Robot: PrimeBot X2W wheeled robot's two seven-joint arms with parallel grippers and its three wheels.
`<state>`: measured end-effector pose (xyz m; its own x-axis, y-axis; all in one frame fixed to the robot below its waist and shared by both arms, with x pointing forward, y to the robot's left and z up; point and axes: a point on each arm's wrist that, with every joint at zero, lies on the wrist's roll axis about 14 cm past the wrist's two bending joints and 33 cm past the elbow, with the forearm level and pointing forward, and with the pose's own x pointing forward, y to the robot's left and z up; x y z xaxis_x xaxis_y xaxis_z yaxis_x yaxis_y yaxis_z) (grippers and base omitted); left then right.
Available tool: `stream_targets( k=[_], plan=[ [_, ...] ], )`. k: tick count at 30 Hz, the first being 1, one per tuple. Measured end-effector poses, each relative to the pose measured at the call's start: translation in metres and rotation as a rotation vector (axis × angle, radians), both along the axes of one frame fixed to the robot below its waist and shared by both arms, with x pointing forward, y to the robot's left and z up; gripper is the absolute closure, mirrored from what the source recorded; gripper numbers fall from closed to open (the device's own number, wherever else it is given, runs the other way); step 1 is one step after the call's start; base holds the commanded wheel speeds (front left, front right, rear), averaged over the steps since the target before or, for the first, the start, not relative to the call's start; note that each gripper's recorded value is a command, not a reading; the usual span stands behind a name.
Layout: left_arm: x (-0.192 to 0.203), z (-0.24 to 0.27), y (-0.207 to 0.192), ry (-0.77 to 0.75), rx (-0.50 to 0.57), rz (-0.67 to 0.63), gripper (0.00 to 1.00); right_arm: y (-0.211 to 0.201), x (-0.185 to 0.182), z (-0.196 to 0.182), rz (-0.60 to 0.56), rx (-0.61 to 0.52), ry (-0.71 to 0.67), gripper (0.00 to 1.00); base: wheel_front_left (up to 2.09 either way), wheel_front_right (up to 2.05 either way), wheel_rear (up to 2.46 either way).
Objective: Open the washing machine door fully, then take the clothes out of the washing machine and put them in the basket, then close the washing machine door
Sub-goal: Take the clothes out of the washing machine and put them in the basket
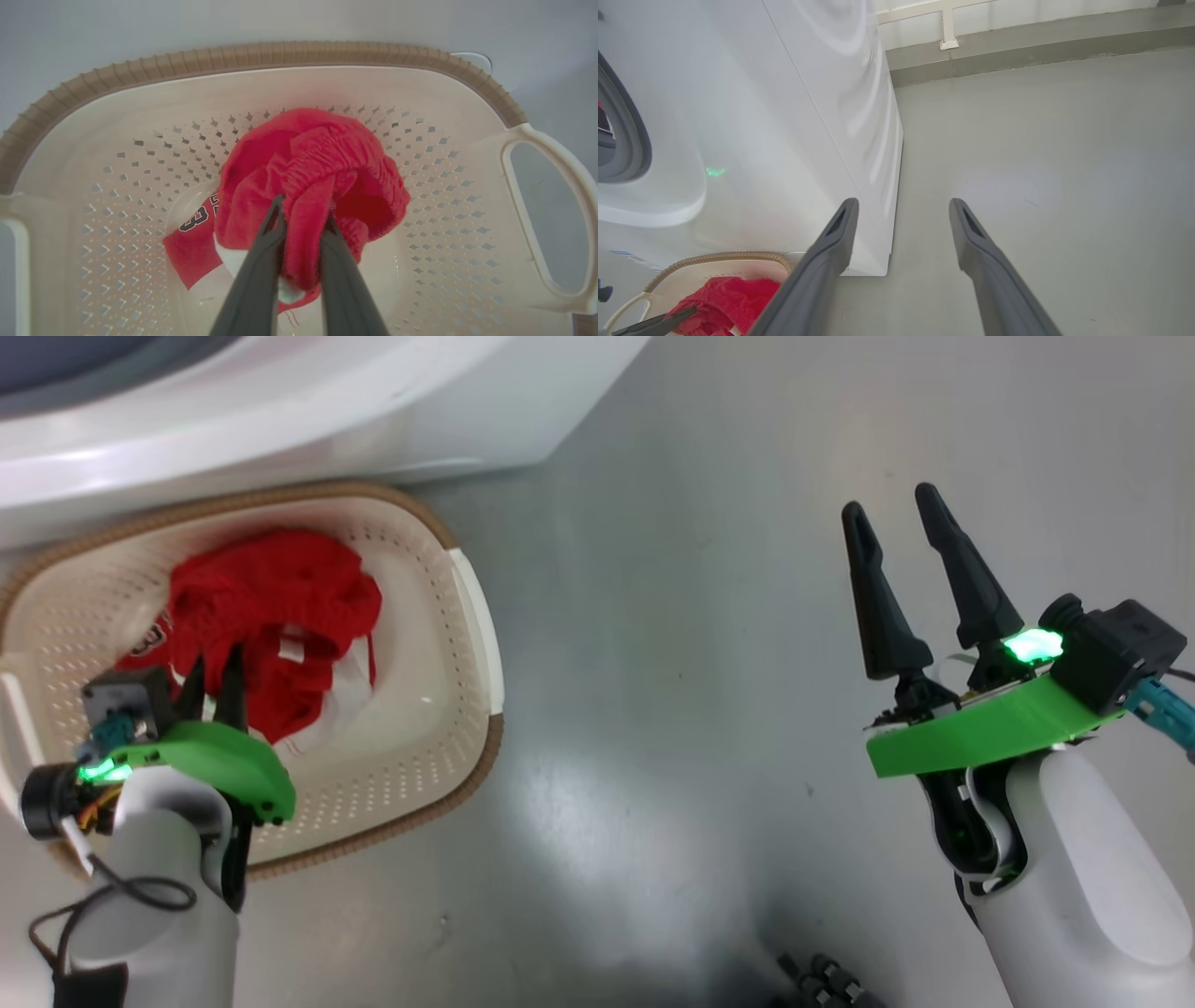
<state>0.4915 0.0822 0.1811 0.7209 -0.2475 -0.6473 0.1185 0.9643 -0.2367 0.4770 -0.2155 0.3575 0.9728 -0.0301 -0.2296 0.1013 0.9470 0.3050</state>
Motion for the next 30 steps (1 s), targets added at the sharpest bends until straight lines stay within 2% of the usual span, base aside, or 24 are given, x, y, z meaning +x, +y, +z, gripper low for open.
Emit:
stream_targets(
  k=[15,21,22,25,26,27,28,30],
  plan=[
    [0.003,-0.058,-0.013,0.128,0.008,-0.035,1.00,0.001,0.006,-0.042,0.007,-0.005,0.077,0.00,0.00,0.00,0.00],
    [-0.001,-0.071,-0.012,0.170,0.013,-0.031,1.00,0.001,0.007,-0.049,0.009,-0.008,0.088,0.00,0.00,0.00,0.00],
    [-0.001,-0.072,-0.011,0.170,0.015,-0.031,0.96,0.001,0.006,-0.049,0.008,-0.008,0.088,0.00,0.00,0.00,0.00],
    [0.000,-0.071,-0.010,0.169,0.018,-0.031,0.67,0.001,0.007,-0.048,0.009,-0.008,0.086,0.00,0.00,0.00,0.00],
    [0.000,-0.070,-0.009,0.168,0.018,-0.030,0.51,0.001,0.007,-0.048,0.010,-0.007,0.085,0.00,0.00,0.00,0.00],
    [0.001,-0.069,-0.009,0.166,0.017,-0.026,0.28,0.002,0.008,-0.047,0.011,-0.006,0.083,0.00,0.00,0.00,0.00],
    [0.002,-0.067,-0.007,0.162,0.016,-0.020,0.15,0.003,0.009,-0.046,0.013,-0.004,0.078,0.00,0.00,0.00,0.00],
    [0.004,-0.064,-0.006,0.156,0.015,-0.013,0.00,0.004,0.009,-0.044,0.015,-0.002,0.074,0.00,0.00,0.00,0.00]
  ],
)
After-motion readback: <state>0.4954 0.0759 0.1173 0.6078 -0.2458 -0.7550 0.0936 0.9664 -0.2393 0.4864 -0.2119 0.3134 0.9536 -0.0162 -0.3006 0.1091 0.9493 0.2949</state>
